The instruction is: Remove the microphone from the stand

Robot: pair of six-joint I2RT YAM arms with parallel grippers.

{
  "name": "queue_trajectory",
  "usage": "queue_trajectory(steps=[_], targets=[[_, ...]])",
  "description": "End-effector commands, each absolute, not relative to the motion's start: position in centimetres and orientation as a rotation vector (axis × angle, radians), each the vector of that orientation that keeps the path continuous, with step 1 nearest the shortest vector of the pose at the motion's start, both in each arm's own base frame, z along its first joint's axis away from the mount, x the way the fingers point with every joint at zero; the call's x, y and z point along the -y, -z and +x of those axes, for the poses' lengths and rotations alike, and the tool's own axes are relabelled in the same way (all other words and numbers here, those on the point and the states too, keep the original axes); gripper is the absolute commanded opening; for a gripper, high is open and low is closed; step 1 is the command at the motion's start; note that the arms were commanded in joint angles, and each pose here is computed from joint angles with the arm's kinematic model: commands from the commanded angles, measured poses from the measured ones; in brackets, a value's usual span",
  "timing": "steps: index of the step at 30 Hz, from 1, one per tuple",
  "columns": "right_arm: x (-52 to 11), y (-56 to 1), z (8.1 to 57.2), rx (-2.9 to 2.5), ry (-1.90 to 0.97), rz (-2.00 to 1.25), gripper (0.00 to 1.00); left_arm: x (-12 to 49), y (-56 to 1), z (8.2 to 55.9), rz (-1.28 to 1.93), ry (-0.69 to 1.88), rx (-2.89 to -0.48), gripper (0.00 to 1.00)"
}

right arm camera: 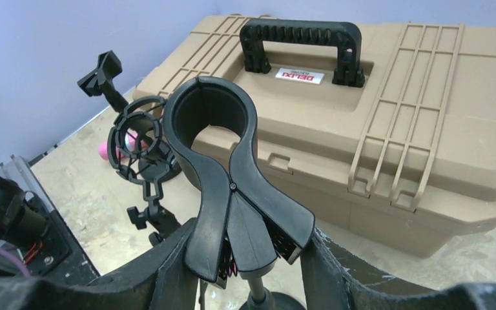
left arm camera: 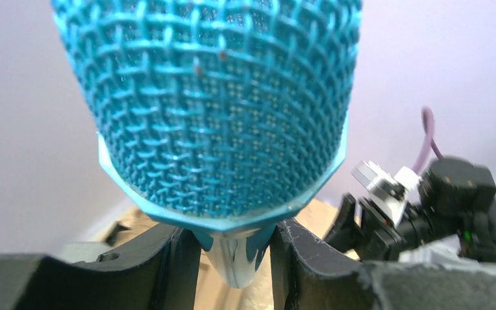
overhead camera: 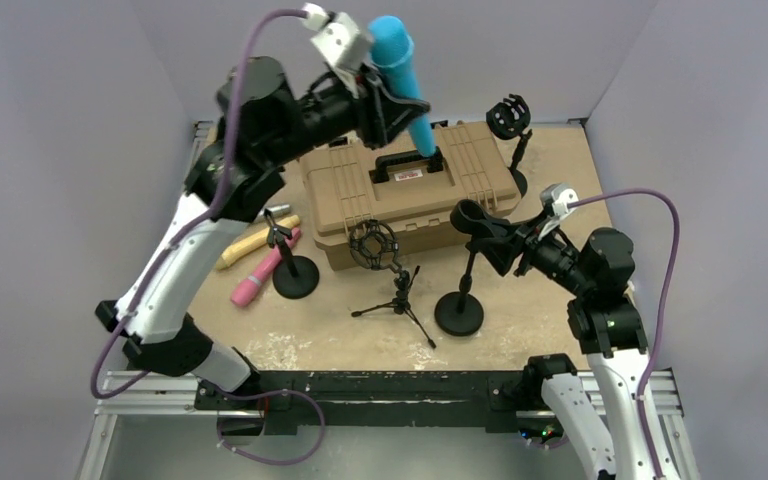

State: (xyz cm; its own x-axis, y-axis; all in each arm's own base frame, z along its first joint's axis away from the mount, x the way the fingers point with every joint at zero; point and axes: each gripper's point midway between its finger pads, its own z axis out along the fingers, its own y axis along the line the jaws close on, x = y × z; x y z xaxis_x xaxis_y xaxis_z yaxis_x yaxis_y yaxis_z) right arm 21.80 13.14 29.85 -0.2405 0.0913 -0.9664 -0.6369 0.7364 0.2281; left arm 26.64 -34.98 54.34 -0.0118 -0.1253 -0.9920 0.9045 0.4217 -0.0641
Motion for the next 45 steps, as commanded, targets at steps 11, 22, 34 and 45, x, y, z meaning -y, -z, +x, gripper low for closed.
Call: queue_trajectory(steps=[11,22,34,45], targets=[[-12.5,-32.3,22.2,-1.591,-0.662,-0.407,0.00,7.0,-51.5,29.3,-0.063,0.020,-1.535,0.00],[-12.3,-32.7,21.8,-1.572,-0.654,-0.405,0.00,-5.4,-38.1,29.5,-0.863,-0.060,-1.541,0.00],[-12.3,-33.1,21.4,-1.552,-0.654,-0.409,0.00,-8.7,-22.1,28.4,-1.632,0.114,-1.408,0.00],[-12.3,-33.1,21.4,-1.554,-0.652,-0.404,0.00,-4.3,-16.1,35.9,-1.959,0.540,-1.371,0.00]])
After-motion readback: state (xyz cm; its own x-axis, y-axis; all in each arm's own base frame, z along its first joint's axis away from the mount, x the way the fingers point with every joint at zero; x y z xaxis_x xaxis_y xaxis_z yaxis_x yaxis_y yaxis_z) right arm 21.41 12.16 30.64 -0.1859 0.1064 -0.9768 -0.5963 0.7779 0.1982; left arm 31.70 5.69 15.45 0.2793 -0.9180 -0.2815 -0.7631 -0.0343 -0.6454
